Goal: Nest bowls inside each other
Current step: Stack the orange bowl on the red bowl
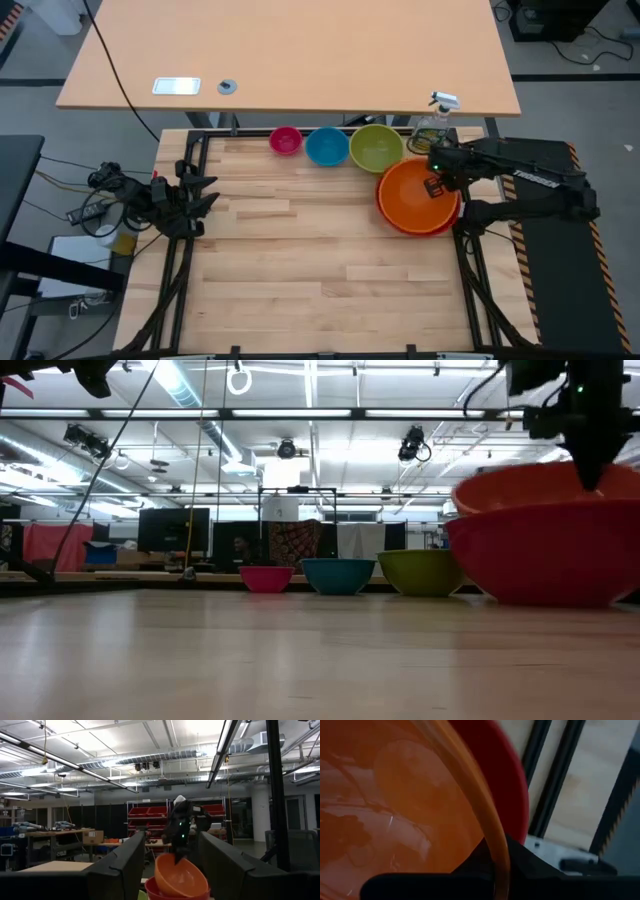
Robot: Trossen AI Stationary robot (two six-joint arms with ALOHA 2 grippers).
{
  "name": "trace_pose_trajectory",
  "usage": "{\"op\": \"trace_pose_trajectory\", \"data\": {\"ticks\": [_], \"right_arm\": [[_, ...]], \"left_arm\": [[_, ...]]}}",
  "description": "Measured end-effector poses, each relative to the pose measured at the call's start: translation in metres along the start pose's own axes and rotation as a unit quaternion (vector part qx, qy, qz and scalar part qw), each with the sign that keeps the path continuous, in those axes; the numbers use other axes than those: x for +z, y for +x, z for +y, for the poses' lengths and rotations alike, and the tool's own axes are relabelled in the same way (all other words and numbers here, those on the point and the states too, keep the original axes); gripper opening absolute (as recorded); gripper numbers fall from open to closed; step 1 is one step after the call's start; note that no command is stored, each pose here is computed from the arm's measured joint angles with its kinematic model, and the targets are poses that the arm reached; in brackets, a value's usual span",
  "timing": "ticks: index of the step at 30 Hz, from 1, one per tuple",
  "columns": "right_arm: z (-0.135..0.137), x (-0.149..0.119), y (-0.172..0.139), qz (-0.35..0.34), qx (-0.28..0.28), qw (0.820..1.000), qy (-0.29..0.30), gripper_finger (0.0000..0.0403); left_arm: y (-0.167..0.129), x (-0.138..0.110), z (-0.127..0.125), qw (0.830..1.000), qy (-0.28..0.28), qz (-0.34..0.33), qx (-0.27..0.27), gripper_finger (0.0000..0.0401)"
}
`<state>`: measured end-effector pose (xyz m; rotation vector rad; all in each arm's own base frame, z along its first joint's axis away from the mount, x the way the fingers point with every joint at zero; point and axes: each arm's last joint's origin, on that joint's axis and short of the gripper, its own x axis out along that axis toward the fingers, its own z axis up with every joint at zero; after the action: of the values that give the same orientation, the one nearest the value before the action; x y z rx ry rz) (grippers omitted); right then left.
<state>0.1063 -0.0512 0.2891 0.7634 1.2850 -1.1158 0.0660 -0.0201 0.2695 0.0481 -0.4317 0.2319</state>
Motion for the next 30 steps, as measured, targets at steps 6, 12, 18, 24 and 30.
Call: {"op": "trace_pose_trajectory", "data": {"ticks": [6, 12, 18, 24, 30], "right_arm": [[0.017, 0.002, 0.027, 0.083, -0.002, 0.996, -0.024, 0.0026], [0.035, 0.005, 0.035, 0.098, 0.014, 0.994, -0.054, 0.0027], [0.046, 0.007, 0.040, 0.104, 0.009, 0.991, -0.086, 0.0039], [0.062, 0.010, 0.049, 0.114, 0.016, 0.985, -0.125, 0.0107], [0.070, 0.012, 0.057, 0.166, -0.005, 0.977, -0.131, 0.0206]], "left_arm": [[0.000, 0.000, 0.000, 1.000, 0.000, 0.000, 0.000, 0.0189], [0.000, 0.000, 0.000, 1.000, 0.000, 0.000, 0.000, 0.0189], [0.000, 0.000, 0.000, 1.000, 0.000, 0.000, 0.000, 0.0189], [0.000, 0.000, 0.000, 1.000, 0.000, 0.000, 0.000, 0.0189], [0.000, 0.000, 0.000, 1.000, 0.000, 0.000, 0.000, 0.0189]]}}
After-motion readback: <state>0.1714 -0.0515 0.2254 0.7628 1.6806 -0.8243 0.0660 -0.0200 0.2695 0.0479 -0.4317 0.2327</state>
